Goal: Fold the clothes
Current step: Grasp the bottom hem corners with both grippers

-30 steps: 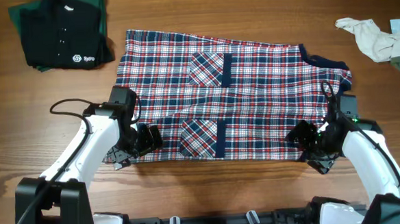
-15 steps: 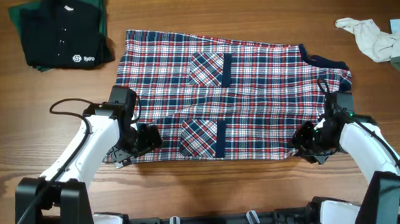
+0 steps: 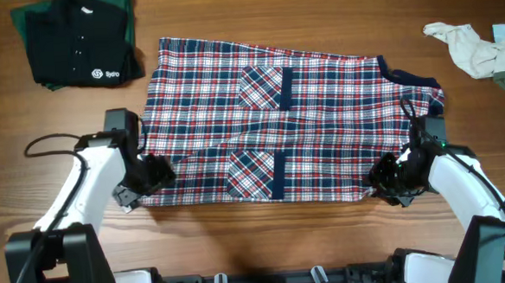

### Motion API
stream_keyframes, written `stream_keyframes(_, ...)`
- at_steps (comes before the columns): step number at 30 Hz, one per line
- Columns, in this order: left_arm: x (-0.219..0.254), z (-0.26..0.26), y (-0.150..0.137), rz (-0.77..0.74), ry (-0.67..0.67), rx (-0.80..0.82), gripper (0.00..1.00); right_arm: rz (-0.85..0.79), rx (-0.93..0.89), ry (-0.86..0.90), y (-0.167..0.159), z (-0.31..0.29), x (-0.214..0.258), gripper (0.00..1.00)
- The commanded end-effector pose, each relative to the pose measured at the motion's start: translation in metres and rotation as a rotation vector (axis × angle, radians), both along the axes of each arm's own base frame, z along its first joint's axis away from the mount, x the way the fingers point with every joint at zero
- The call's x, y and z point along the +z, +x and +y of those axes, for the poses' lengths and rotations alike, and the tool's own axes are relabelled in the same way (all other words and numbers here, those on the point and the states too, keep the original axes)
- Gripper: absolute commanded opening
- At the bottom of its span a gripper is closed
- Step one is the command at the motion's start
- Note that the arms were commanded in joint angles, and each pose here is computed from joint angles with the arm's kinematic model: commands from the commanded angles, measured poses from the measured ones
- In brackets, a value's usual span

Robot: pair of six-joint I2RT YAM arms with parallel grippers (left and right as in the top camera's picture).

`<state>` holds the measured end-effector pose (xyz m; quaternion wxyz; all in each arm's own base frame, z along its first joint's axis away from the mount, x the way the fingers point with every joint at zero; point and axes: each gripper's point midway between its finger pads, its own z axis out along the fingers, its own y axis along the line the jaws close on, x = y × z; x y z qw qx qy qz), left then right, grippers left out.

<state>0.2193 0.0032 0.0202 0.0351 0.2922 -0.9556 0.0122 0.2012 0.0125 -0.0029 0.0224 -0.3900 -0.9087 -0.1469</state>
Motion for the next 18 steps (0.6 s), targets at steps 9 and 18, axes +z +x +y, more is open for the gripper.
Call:
stream_keyframes(9,-0.009,0.013,0.011,-0.067,-0.009,0.012,0.79,-0.003,0.057,0.007,-0.003,0.003,-0.006,0.39)
stream_keyframes(18,-0.020,0.010,-0.003,-0.038,-0.021,0.013,0.77,-0.009,0.065,0.010,-0.002,0.003,-0.005,0.40)
